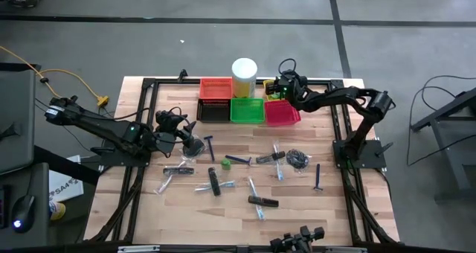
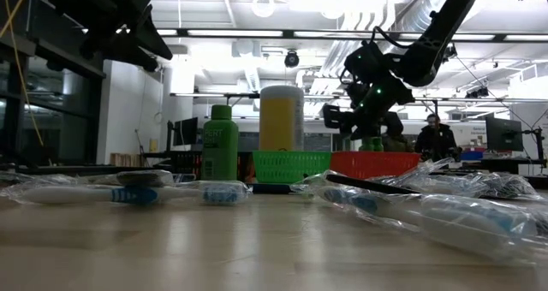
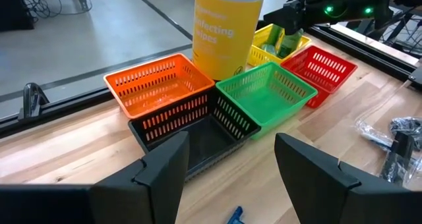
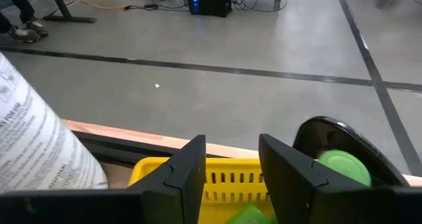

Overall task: Pick & Place Travel size toiletries
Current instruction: Put the green shampoo into the yellow bin

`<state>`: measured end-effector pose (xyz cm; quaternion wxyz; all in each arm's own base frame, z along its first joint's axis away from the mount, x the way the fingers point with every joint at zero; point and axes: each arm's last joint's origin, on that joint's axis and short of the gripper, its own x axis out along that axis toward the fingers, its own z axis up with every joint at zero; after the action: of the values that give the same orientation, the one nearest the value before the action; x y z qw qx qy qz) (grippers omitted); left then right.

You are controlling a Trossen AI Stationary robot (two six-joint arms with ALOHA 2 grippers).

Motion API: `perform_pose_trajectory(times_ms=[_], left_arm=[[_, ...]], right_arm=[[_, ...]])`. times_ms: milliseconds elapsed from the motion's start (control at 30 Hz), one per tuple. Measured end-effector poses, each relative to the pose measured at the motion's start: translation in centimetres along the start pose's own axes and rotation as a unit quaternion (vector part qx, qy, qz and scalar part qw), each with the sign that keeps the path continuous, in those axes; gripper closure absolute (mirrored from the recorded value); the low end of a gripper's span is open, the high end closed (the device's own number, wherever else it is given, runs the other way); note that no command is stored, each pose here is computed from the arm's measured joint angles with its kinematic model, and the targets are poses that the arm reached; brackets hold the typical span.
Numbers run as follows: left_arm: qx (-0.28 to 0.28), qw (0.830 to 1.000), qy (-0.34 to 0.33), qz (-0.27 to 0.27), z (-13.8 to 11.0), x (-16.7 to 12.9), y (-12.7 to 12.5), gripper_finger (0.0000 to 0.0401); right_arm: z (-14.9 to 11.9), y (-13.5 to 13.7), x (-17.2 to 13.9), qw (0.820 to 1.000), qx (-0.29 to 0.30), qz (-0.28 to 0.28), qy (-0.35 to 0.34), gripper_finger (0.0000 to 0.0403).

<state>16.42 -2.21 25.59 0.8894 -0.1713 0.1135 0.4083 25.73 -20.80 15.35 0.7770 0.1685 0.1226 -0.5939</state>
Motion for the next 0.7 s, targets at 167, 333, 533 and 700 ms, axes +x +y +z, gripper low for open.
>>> perform_pose_trajectory(times_ms=[167,333,533,700], left_arm=[[-0.001,1.000,0.000,0.000,0.0,0.0,0.0,0.0176],[-0.004,1.000,-0.001,-0.001,0.1,-0.1,0.1,0.0176],[-0.015,1.000,-0.001,-0.001,0.2,-0.2,0.2,0.0176],[-0.020,1.000,-0.002,0.000,0.2,-0.2,0.2,0.0176]], right_arm=[[0.1,0.2,-0.1,1.000,0.001,0.030,0.008,0.0268],[0.6,0.3,-0.4,0.998,0.002,0.061,0.014,0.0268],[1.8,0.3,-1.3,0.997,-0.018,0.075,-0.002,0.0268],[2.7,0.4,-2.0,0.994,-0.017,0.104,-0.005,0.0268]])
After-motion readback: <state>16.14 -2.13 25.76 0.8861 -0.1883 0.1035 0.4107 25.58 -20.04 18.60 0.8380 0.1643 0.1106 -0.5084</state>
